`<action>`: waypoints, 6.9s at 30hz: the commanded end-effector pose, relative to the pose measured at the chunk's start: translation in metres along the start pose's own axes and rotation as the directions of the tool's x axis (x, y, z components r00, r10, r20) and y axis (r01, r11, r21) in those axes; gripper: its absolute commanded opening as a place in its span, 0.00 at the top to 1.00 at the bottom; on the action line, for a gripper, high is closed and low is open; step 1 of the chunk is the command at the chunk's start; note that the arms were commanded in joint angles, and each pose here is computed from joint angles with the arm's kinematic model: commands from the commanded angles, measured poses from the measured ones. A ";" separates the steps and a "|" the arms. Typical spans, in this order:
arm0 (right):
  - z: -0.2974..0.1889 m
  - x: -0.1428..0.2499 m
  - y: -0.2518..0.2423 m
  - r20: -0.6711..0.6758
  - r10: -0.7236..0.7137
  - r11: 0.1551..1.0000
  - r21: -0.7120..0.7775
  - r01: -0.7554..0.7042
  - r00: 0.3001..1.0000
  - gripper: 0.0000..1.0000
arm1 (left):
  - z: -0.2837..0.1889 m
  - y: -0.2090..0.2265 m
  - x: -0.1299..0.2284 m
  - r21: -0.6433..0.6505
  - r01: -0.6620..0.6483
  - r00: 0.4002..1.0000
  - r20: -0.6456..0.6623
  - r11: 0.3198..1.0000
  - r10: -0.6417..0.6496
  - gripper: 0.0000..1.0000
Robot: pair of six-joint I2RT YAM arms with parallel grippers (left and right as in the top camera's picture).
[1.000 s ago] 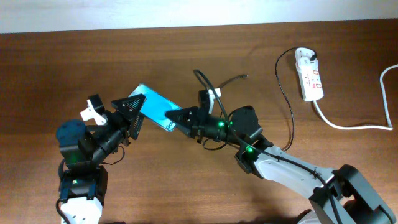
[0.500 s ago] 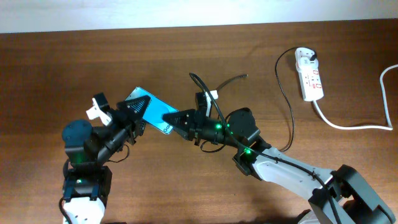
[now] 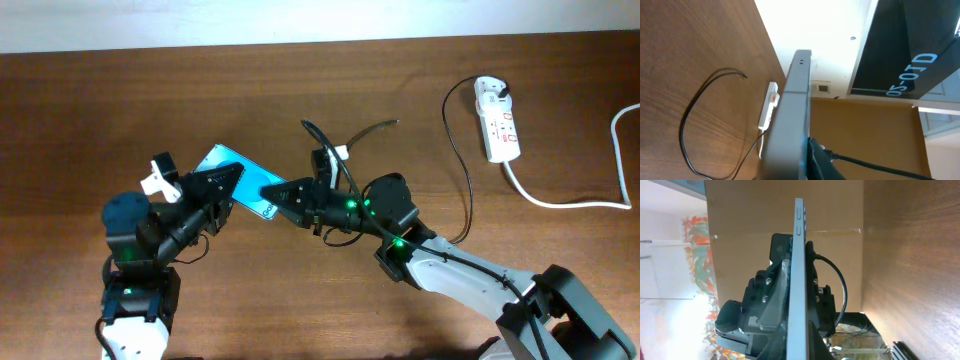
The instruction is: Plug charger to phone and switch on socket
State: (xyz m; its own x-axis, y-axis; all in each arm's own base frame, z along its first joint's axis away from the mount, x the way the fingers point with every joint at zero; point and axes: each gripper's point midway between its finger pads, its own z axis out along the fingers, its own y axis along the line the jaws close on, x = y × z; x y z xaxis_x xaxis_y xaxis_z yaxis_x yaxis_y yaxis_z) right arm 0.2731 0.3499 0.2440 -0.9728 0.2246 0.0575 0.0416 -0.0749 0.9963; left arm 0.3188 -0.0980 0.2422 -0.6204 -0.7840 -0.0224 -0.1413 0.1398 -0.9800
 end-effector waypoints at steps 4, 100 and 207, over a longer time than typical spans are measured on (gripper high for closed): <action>0.000 0.010 0.017 -0.044 -0.081 0.996 -0.037 0.079 0.996 0.92 | 0.001 0.001 0.005 0.003 -0.026 0.999 -0.027 1.000 0.026 1.00; -0.155 -0.287 -0.208 0.465 -0.609 0.450 0.870 -0.204 0.642 0.89 | -0.008 0.031 0.004 -0.073 0.068 0.989 -0.130 0.995 -0.077 1.00; -0.176 -0.211 -0.213 -0.549 -0.019 0.066 0.833 0.549 0.835 0.95 | -0.008 0.030 0.009 -0.065 0.070 0.984 -0.159 0.995 -0.079 1.00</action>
State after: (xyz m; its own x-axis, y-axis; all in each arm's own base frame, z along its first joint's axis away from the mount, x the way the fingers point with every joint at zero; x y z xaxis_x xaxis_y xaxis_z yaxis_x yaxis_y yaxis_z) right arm 0.4279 0.1357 0.0094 -0.9605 -0.2781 0.0083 -0.2761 0.9562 0.0970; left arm 0.3033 -0.0943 0.2058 -0.7004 -0.7038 0.1187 -0.2752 0.1128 -0.9547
